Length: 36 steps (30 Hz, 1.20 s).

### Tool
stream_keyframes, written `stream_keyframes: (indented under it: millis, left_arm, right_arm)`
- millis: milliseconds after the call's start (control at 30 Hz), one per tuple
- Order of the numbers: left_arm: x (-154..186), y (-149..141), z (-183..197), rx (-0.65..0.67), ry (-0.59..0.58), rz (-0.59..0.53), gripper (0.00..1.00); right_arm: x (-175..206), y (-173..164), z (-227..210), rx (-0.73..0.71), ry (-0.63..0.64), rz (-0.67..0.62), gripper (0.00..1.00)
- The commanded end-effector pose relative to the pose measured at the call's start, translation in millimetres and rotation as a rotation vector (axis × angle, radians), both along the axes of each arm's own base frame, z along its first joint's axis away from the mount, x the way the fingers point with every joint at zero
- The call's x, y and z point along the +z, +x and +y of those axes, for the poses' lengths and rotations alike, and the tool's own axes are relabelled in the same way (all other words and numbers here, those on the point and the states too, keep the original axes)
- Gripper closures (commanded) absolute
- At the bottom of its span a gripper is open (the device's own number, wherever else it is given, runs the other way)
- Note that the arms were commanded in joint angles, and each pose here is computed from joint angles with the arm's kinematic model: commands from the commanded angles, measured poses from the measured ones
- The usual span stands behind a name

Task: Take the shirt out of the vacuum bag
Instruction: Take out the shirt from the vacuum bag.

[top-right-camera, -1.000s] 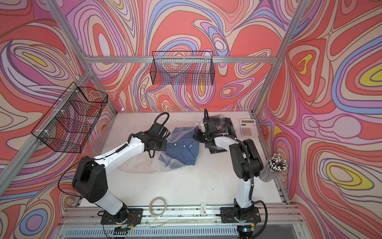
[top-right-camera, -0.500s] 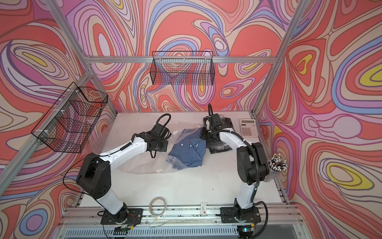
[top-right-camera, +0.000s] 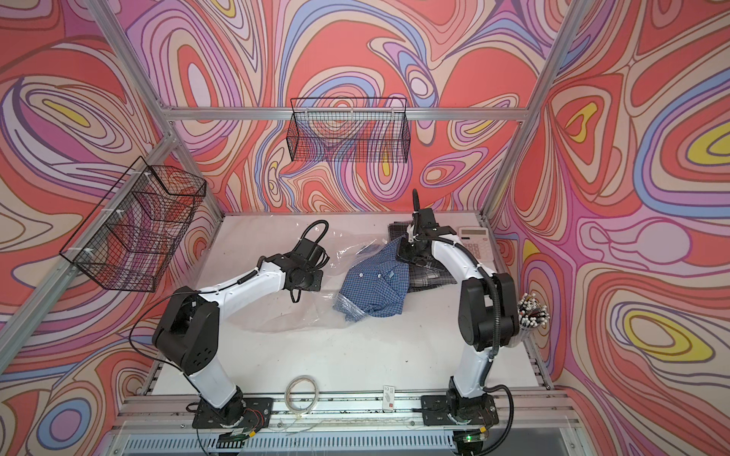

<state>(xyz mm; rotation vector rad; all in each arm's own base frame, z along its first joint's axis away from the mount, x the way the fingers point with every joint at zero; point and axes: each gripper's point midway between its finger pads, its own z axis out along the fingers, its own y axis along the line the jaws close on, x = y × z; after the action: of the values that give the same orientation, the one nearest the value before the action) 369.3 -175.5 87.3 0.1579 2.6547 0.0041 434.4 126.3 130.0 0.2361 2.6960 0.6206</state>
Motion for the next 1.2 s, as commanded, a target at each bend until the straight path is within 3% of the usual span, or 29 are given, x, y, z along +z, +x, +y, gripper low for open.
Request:
stream_keyframes:
  millis: [0, 600, 1067, 1167]
  left_arm:
    - [-14.0, -4.2, 16.7, 0.036, 0.046, 0.036, 1.0]
    - [-26.8, -9.1, 32.1, 0.043, 0.115, 0.044, 1.0]
    - [-17.6, 11.9, 39.5, 0.051, 0.139, 0.009, 1.0]
    - [-14.2, 14.0, 27.6, 0.038, 0.083, 0.008, 1.0]
  right_arm:
    - [23.3, 8.4, -10.8, -0.015, -0.011, -0.046, 1.0]
    - [42.1, 39.7, -45.2, -0.131, 0.094, -0.058, 1.0]
    - [-0.8, 40.0, -36.0, -0.143, 0.146, 0.027, 1.0]
    - [-8.0, 50.4, -26.1, -0.187, 0.163, 0.024, 1.0]
